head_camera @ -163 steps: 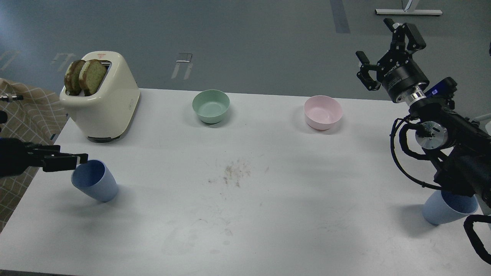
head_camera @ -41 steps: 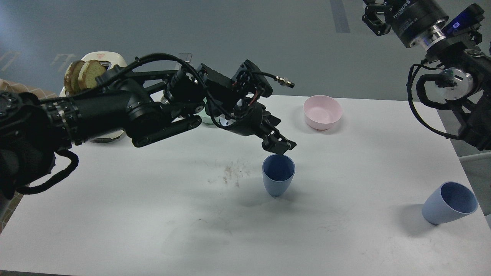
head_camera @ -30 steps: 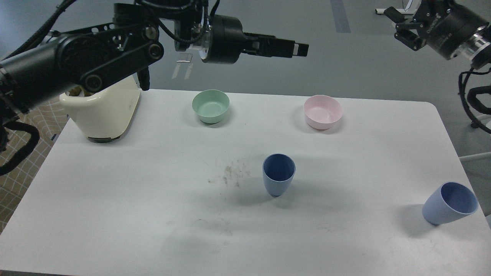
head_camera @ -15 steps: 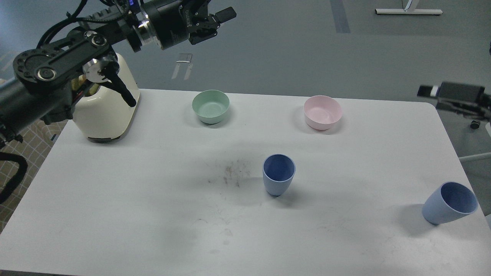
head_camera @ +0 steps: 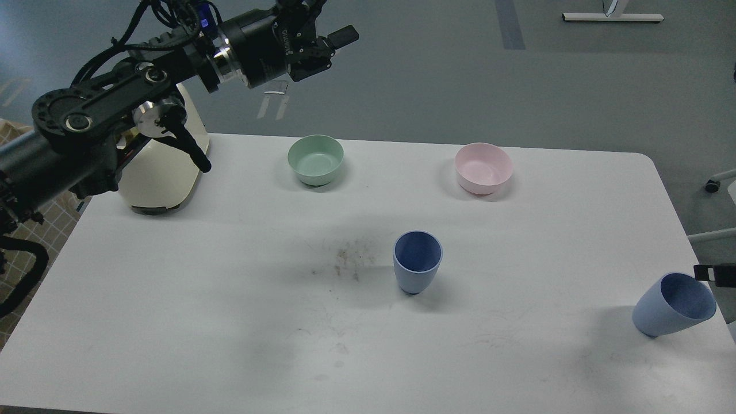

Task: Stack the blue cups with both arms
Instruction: 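Lower the right gripper to the tilted blue cup nearest it and grasp it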

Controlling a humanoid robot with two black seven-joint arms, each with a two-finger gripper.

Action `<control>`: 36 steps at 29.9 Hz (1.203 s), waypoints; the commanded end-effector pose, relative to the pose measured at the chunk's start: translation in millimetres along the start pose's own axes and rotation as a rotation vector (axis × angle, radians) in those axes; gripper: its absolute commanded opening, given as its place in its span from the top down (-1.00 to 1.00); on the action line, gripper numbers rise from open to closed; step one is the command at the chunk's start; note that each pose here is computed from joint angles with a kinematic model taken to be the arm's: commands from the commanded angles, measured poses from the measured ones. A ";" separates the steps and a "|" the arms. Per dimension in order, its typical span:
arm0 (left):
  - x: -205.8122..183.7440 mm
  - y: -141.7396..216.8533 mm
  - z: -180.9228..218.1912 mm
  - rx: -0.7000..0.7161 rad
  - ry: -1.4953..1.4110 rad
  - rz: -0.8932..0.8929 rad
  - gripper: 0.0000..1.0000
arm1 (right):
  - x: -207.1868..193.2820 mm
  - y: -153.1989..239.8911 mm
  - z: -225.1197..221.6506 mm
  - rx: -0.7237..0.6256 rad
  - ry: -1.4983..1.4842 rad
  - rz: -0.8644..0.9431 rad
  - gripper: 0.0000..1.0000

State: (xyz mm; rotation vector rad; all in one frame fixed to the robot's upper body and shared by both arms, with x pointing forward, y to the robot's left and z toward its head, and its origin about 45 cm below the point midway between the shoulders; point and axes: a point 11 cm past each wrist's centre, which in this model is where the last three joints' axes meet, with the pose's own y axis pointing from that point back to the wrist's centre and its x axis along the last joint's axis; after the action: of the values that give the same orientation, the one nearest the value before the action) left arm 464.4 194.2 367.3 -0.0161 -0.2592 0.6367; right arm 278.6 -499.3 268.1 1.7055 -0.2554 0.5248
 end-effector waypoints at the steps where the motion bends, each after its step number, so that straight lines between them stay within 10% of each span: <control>1: -0.2 1.5 -1.2 0.000 0.003 0.001 -0.94 | -1.6 2.1 3.1 -0.016 0.012 -0.007 -1.00; 29: -7.0 5.2 -14.3 0.016 0.026 -0.005 -0.94 | -36.4 -40.3 6.8 0.013 -0.037 -0.061 -0.73; 36: -10.4 6.3 -18.2 0.021 0.032 -0.011 -0.94 | -39.5 -50.7 0.1 0.036 -0.033 -0.074 0.57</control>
State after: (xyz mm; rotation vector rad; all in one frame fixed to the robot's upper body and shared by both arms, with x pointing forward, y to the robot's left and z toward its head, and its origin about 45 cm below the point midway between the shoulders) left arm 458.0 195.7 346.4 -0.0021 -0.2217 0.6325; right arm 266.4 -496.5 207.5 1.7457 -0.2115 0.4497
